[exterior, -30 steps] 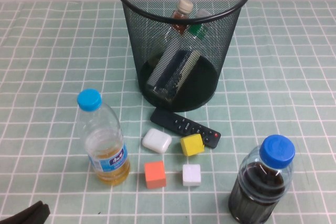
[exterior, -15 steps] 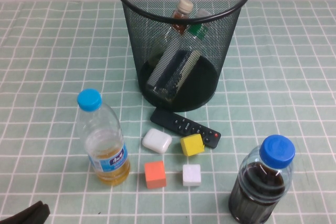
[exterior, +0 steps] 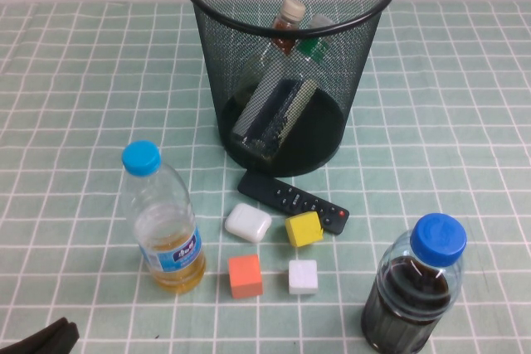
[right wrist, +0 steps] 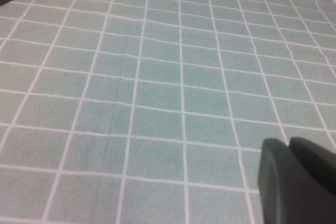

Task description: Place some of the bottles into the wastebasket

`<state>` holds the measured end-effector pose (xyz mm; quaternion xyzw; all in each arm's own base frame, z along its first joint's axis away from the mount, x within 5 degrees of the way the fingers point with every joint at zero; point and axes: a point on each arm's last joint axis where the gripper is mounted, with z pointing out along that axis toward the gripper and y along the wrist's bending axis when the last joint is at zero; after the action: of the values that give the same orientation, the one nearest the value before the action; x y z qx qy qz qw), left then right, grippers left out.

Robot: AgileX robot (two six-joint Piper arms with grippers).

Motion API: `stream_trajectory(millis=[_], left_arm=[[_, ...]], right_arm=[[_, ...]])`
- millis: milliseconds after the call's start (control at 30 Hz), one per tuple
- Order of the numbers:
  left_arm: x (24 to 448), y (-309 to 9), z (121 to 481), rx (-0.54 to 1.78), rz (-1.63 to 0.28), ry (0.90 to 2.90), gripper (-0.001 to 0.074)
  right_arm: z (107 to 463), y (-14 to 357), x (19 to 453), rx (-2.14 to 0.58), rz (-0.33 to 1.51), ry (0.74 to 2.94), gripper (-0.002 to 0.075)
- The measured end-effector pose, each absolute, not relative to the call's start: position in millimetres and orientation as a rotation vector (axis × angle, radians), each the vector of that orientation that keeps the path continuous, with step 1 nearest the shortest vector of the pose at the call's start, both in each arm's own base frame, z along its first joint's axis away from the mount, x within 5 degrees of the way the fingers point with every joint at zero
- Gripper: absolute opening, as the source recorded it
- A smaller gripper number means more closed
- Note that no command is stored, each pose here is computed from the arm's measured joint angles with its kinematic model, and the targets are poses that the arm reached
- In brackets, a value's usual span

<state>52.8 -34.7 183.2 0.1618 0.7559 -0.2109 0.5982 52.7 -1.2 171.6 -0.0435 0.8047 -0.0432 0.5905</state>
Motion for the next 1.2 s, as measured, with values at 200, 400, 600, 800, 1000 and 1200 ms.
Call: stream_trajectory(millis=[200, 400, 600, 800, 1000, 1200], left_arm=[[53, -35, 183, 0.375, -0.489, 1.754, -0.0004], [54, -34, 184, 0.449, -0.406, 1.724, -0.0005], [60, -24, 194, 0.350, -0.255, 1.615, -0.0005], [58, -10, 196, 0.173, -0.098, 1.590, -0.0005], [55, -5, 183, 0.115, -0.028, 1.736, -0.0004], [53, -4, 173, 0.122, -0.016, 1.845, -0.0004]], right_arm=[[171, -1, 53, -0.101, -0.101, 1.874, -0.0008], [171, -1, 53, -0.101, -0.101, 1.874, -0.0008], [171, -1, 53, -0.101, -0.101, 1.874, -0.0008], [171, -1, 53, -0.102, -0.101, 1.874, -0.0008], [172, -1, 53, -0.103, -0.102, 1.873, -0.0008], [172, -1, 53, -0.103, -0.102, 1.873, -0.0008]])
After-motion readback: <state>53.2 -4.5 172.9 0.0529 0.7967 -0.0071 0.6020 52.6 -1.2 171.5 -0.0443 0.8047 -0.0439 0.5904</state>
